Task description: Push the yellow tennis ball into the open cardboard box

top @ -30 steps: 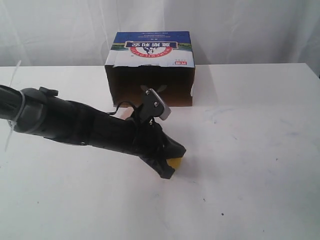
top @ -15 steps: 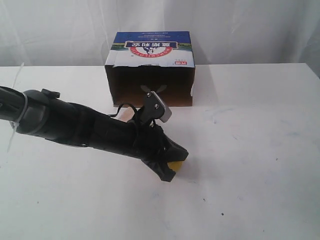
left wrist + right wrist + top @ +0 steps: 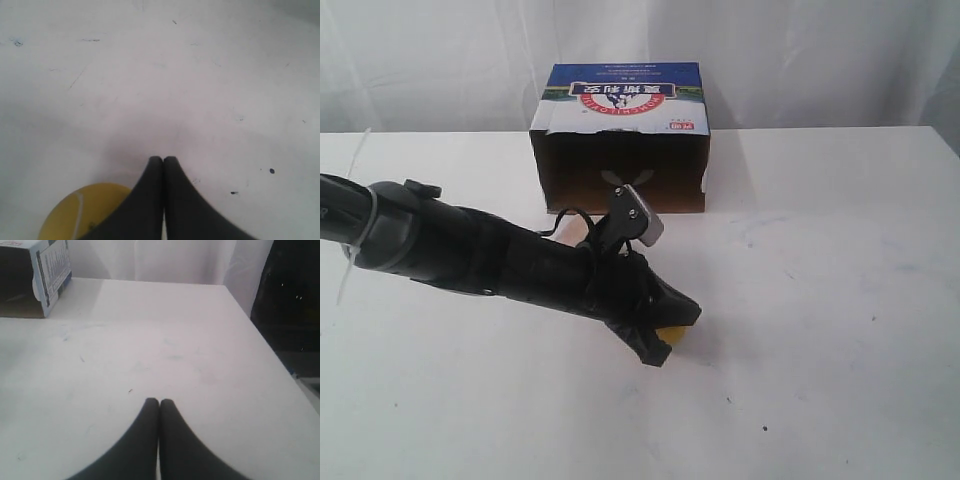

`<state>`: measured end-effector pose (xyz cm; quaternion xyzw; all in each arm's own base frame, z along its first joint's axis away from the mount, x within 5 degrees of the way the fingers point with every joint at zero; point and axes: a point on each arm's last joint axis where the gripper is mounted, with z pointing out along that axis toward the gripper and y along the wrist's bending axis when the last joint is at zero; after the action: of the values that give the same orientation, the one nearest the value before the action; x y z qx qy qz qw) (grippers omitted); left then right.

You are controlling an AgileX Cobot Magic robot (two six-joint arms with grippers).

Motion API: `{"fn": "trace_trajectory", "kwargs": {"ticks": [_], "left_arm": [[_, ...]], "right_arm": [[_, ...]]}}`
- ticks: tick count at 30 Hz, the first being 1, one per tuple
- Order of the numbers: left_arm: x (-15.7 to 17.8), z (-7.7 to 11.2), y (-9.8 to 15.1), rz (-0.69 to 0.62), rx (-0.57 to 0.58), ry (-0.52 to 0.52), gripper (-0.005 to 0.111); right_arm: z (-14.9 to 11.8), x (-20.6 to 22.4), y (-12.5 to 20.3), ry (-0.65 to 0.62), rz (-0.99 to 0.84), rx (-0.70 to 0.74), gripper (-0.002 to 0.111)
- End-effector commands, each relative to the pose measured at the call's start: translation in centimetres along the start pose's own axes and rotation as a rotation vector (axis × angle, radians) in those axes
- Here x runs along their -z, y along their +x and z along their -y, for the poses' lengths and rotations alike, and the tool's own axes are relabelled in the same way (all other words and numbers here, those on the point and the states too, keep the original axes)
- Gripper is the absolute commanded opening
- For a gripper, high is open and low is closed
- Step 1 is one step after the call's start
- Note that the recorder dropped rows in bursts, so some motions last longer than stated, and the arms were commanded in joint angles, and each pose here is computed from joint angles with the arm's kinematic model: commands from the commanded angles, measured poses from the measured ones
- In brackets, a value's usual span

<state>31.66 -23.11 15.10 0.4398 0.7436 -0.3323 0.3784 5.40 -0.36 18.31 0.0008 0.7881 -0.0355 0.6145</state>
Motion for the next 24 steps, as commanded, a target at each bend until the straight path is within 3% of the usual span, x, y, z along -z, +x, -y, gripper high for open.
{"fn": "trace_trajectory", "kwargs": {"ticks": [1,5,10,11,14,16,19,21,23,24], "left_arm": [[0.0,0.2,0.0,0.019,-0.046,0.017,0.0],[0.0,0.3,0.0,0.024,-0.046,0.025,0.0],[0.0,0.3,-0.1,0.032,-0.037,0.035,0.0],[-0.1,0.3,-0.3,0.036,-0.034,0.034,0.0],[-0.1,0.1,-1.1,0.055,-0.016,0.03,0.0],[-0.1,-0.1,-1.6,0.067,-0.02,0.025,0.0],[-0.1,-0.4,-2.5,0.086,-0.038,0.011,0.0],[-0.1,-0.6,-3.3,0.105,-0.048,0.006,0.0],[-0.1,-1.3,-4.1,0.102,-0.049,-0.05,0.0],[0.0,-1.8,-4.3,0.089,-0.01,-0.097,0.0]], "right_arm": [[0.0,0.2,-1.9,0.005,0.211,0.04,0.0],[0.2,1.4,-4.7,-0.035,0.546,-0.182,0.0],[0.4,3.9,-7.4,-0.131,0.953,-0.343,0.0],[0.6,4.2,-7.7,-0.139,1.001,-0.395,0.0],[1.5,4.3,-8.1,-0.209,1.004,-0.73,0.0],[1.5,4.1,-9.3,-0.255,0.967,-0.81,0.0],[0.8,3.2,-13.8,-0.275,0.929,-0.64,0.0],[0.1,1.1,-17.3,-0.26,0.893,-0.411,0.0],[-0.6,-3.6,-19.1,-0.25,0.703,-0.275,0.0],[-1.4,-10.6,-18.4,-0.255,0.284,-0.293,0.0]]}}
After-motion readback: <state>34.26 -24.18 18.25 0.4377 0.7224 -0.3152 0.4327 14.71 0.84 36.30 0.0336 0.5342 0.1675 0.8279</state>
